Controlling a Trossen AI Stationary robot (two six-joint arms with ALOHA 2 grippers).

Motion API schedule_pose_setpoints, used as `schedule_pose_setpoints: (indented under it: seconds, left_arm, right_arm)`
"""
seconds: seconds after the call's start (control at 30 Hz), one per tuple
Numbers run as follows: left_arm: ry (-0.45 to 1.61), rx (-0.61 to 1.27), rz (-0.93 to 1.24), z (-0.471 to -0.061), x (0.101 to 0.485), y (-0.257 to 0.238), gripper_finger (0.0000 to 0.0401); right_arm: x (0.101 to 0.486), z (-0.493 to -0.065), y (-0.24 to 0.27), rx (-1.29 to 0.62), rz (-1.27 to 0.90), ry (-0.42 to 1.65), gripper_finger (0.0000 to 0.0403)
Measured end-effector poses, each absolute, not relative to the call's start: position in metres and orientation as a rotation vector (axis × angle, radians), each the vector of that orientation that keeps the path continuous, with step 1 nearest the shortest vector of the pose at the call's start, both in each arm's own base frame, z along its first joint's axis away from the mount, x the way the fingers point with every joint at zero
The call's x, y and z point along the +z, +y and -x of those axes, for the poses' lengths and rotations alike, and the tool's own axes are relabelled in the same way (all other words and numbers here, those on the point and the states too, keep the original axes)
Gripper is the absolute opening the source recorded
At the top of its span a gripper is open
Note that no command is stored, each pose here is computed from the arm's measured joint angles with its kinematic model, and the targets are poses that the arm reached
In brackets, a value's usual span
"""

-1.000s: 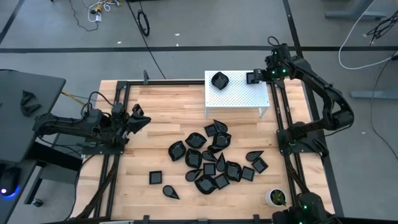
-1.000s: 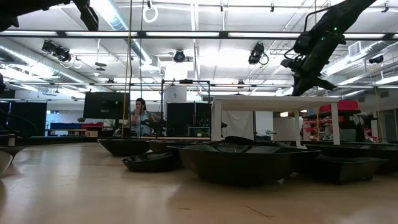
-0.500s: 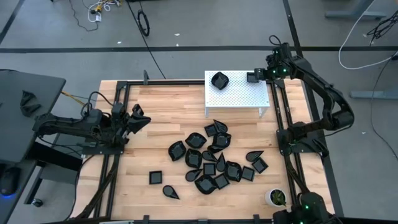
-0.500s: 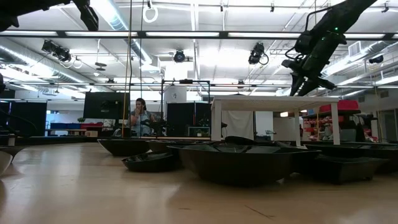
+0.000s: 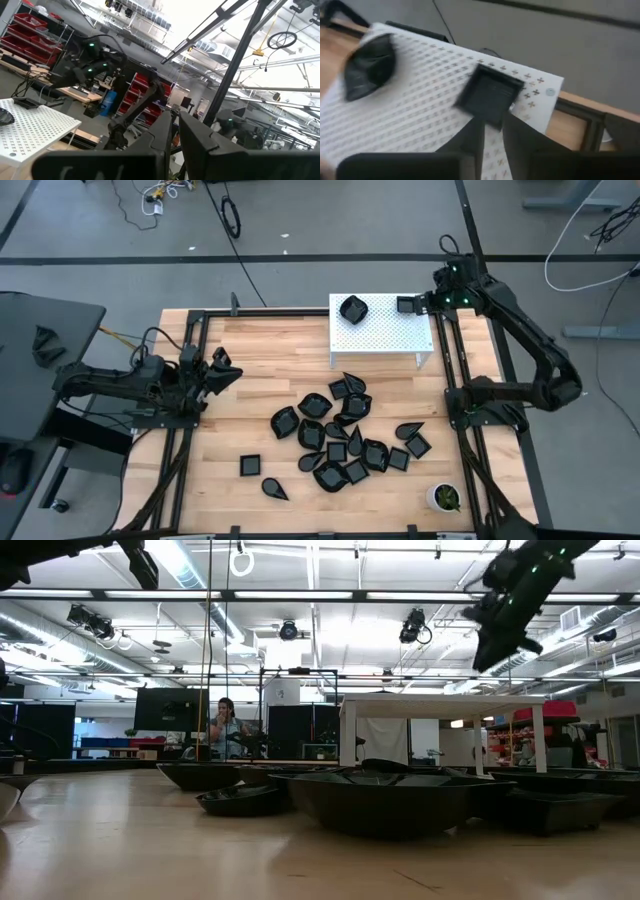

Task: Pick & Place Mini shaped plates
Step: Put the drop shaped plate on the shelf

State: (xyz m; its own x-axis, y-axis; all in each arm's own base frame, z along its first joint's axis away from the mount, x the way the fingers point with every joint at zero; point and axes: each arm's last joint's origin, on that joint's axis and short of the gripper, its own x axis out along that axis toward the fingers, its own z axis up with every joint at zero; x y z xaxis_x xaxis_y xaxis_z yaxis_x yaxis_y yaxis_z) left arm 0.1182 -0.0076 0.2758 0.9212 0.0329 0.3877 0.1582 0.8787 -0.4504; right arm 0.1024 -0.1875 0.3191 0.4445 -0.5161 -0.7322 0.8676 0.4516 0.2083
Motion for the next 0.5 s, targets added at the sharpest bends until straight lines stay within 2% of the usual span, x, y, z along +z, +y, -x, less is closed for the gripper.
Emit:
schedule_pose_setpoints:
  seconds: [0.17, 0.3, 0.5]
  left_arm:
    - [-0.398, -0.067, 0.497, -0.118, 0.276, -0.008, 0.0042]
    - [-0.398, -0.067, 0.497, -0.118, 0.276, -0.008, 0.0042]
    - [-0.399, -0.068, 0.497, -0.118, 0.276, -0.008, 0.0042]
  right_arm:
    - [0.336, -0.12, -0.146, -0.758, -0.543, 0.606, 0.0041]
    - [0.341, -0.144, -0.108, -0.515, -0.584, 0.607, 0.0026]
    - [0.314, -0.173, -0.062, -0.229, -0.603, 0.74, 0.0023]
